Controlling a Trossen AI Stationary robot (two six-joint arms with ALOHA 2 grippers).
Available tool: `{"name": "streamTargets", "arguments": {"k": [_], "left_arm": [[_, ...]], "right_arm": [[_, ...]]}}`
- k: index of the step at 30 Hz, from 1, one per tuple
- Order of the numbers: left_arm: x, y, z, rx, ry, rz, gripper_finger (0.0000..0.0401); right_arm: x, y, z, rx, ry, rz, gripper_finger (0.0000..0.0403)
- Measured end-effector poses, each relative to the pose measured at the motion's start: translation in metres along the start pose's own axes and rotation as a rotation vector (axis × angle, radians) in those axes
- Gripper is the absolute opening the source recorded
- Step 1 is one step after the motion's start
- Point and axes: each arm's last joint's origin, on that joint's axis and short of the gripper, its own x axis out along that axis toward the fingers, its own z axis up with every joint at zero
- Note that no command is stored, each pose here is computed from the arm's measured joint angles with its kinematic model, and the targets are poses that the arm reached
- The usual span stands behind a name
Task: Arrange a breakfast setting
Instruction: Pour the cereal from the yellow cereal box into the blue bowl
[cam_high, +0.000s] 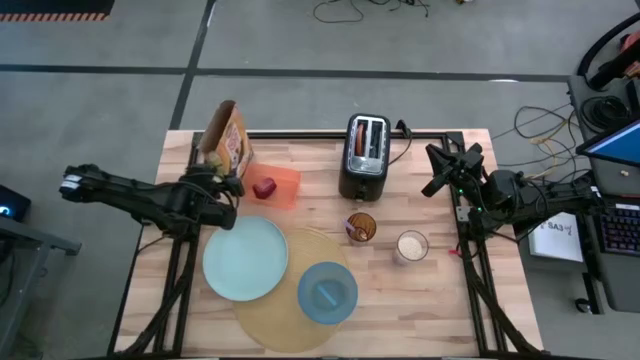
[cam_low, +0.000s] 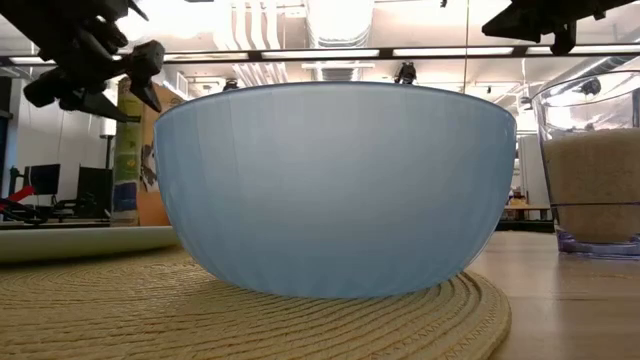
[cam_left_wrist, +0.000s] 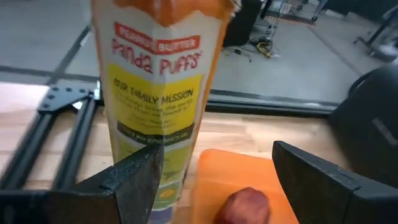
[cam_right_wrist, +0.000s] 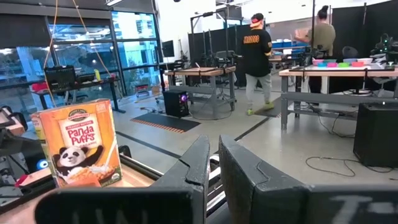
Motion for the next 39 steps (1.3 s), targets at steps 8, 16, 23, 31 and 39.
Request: {"name": "streamTargets", "arguments": {"k": [8,16,23,31,39], "left_arm": [[0.001,0.012,-0.006,0.055,0.139,0.117,0.0284],[0.01,0.011,-0.005,0.028,0.045,0.206,0.0284],[0.018,0.012,-0.002,0.005,0.003,0.253,0.0285],[0.019,0.011,-0.002,-0.015,0.002,0.252,0.0328],[0.037,0.01,-0.024,0.002,-0.088,0.213,0.0348]], "right_arm": [[0.0,0.0,0.0,0.007,0.0,0.0,0.0027],[0.0,0.0,0.002,0.022,-0.003,0.0,0.0027],[-0.001,-0.001,0.004,0.039,-0.009,0.0,0.0027],[0.0,0.001,0.003,0.025,0.001,0.0,0.0027],[0.002,0.002,0.001,0.002,0.008,0.0,0.0027]]}}
